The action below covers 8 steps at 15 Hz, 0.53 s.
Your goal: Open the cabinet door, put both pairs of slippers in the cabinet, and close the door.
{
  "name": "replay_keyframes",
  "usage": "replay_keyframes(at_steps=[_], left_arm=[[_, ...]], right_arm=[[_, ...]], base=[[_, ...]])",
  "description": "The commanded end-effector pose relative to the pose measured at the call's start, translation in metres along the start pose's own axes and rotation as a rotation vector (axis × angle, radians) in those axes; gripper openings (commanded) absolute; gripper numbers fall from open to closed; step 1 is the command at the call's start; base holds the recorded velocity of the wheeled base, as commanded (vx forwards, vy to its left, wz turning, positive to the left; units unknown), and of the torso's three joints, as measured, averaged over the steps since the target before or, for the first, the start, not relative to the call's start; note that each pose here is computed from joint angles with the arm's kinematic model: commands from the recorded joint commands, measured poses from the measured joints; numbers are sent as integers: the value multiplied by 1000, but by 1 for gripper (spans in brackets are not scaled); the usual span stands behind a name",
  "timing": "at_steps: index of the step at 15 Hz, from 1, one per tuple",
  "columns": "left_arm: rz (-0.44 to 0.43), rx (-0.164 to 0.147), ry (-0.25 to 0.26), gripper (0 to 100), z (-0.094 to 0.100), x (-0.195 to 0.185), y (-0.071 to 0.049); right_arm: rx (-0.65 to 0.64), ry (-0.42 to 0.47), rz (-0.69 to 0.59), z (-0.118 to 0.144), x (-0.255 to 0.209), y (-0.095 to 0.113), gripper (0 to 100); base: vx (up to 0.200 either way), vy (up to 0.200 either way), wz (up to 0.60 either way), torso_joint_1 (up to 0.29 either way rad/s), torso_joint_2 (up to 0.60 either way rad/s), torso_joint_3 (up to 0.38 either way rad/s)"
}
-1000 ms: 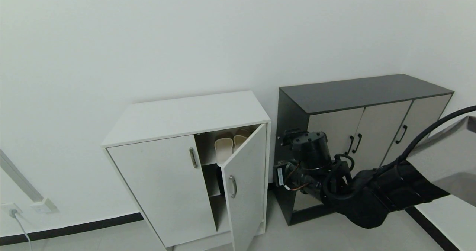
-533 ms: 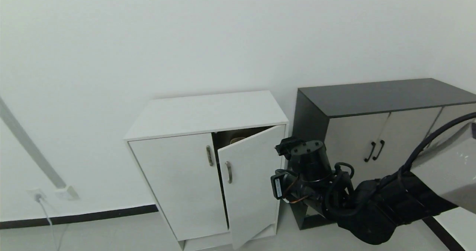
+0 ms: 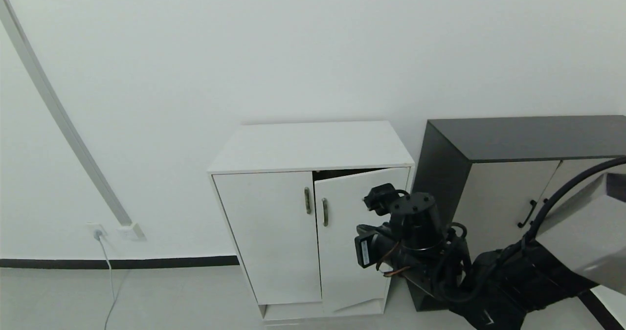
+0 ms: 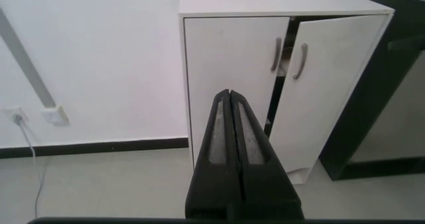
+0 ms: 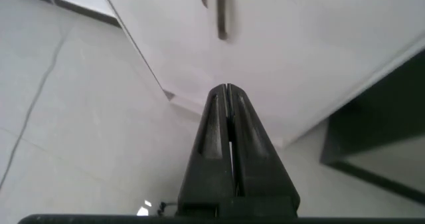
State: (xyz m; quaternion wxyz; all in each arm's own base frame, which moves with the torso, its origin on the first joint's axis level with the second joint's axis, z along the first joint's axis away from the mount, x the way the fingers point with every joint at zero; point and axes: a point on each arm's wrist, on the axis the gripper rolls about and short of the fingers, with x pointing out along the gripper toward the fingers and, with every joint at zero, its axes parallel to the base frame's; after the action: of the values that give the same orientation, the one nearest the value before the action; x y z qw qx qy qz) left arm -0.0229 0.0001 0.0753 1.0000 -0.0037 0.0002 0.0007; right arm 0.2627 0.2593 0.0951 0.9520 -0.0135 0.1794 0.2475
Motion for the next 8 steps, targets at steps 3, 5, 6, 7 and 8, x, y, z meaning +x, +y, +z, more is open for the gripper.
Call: replay_keyframes(at_steps=[3, 5, 6, 7, 8], left_arm=[[-1, 1, 1, 0, 0, 0, 0], [-1, 1, 1, 0, 0, 0, 0], [-1, 1, 1, 0, 0, 0, 0], [-1, 3, 1, 0, 0, 0, 0], [-1, 3, 1, 0, 0, 0, 0]], right_arm=[[-41, 36, 92, -29, -9, -4, 0], [-59, 56, 133, -38, -14, -5, 0], [-60, 52, 139, -40, -14, -5, 0], [-61, 56, 142, -45, -12, -4, 0], [-63, 56, 142, -47, -9, -4, 0]], base=[[0, 0, 0, 0, 0, 0], [0, 0, 0, 0, 0, 0], [200, 0, 0, 2, 2, 7], [200, 0, 0, -2, 7, 7], [200, 0, 0, -12, 2, 7]])
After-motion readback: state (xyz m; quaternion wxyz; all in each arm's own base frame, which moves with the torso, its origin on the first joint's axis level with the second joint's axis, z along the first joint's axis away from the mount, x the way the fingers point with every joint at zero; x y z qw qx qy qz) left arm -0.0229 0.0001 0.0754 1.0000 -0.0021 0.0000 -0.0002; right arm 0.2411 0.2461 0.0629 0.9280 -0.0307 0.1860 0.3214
